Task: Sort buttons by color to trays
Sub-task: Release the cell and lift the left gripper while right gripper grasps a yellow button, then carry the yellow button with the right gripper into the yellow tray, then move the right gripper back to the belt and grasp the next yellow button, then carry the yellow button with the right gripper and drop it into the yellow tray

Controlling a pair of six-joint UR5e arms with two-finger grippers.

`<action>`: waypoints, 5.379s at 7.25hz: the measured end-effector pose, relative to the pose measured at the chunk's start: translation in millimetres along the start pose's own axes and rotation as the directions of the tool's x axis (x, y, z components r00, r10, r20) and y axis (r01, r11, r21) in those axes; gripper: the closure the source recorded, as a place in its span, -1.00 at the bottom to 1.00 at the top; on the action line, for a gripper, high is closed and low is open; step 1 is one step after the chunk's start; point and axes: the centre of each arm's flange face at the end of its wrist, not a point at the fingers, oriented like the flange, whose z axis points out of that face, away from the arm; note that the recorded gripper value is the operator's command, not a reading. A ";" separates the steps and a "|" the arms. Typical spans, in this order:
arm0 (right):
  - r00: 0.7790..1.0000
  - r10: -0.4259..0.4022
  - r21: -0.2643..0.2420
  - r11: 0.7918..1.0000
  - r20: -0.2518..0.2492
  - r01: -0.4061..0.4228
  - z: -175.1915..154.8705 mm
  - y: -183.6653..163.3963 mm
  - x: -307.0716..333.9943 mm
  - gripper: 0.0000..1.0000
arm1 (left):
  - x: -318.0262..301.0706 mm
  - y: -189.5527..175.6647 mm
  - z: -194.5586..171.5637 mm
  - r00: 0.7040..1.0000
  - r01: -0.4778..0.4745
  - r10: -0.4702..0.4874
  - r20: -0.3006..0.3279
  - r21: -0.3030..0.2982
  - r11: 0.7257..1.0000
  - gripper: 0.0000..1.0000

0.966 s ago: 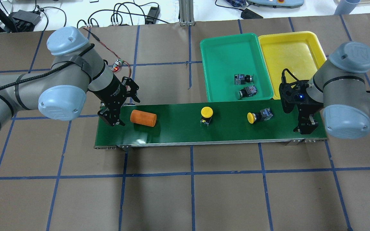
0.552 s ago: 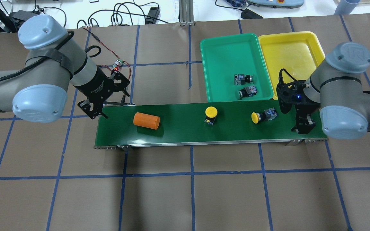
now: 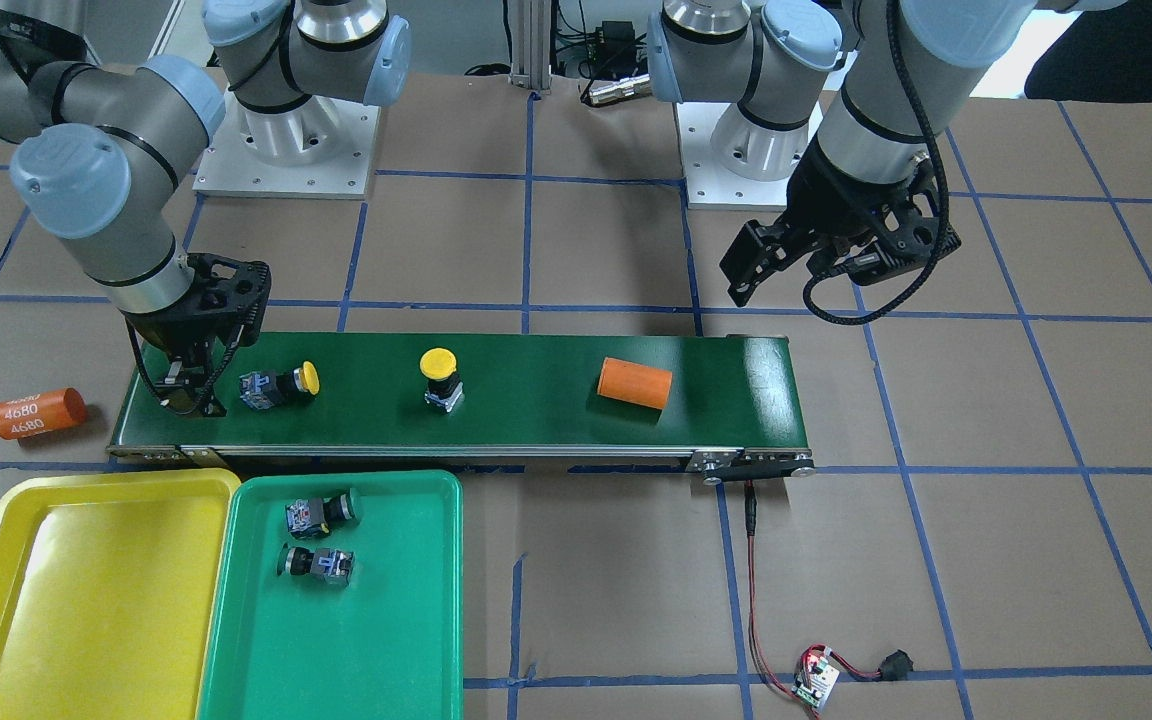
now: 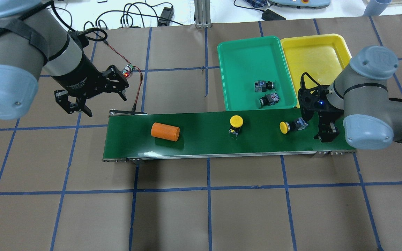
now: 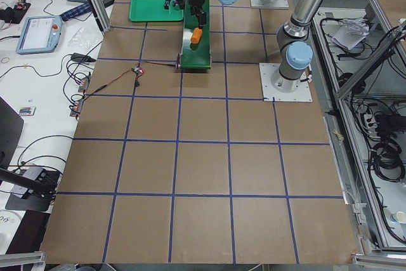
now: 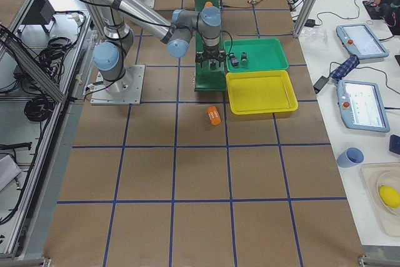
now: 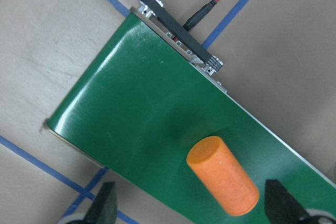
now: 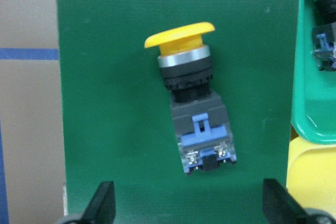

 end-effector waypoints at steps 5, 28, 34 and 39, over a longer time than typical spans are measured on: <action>1.000 0.000 -0.002 1.000 -0.003 0.000 9.5 -5.9 7.2 0.85 | 11.2 -41.5 -51.1 0.939 -0.343 0.340 0.057 0.045 0.938 -1.00; 0.996 -0.035 0.012 0.999 0.077 0.034 -36.6 -64.3 6.0 -1.00 | 55.0 -45.4 -58.4 0.933 -0.359 0.359 0.008 0.047 0.932 -1.00; 0.995 -0.047 -0.026 0.998 0.091 0.049 -32.4 -60.9 10.0 0.86 | 59.0 -40.4 -54.5 0.934 -0.356 0.356 0.004 0.037 0.934 -0.80; 0.998 0.046 -0.081 0.996 -0.042 -0.049 -80.1 3.1 106.8 0.87 | 57.9 -37.7 -50.1 0.937 -0.349 0.349 0.008 0.014 0.937 -1.00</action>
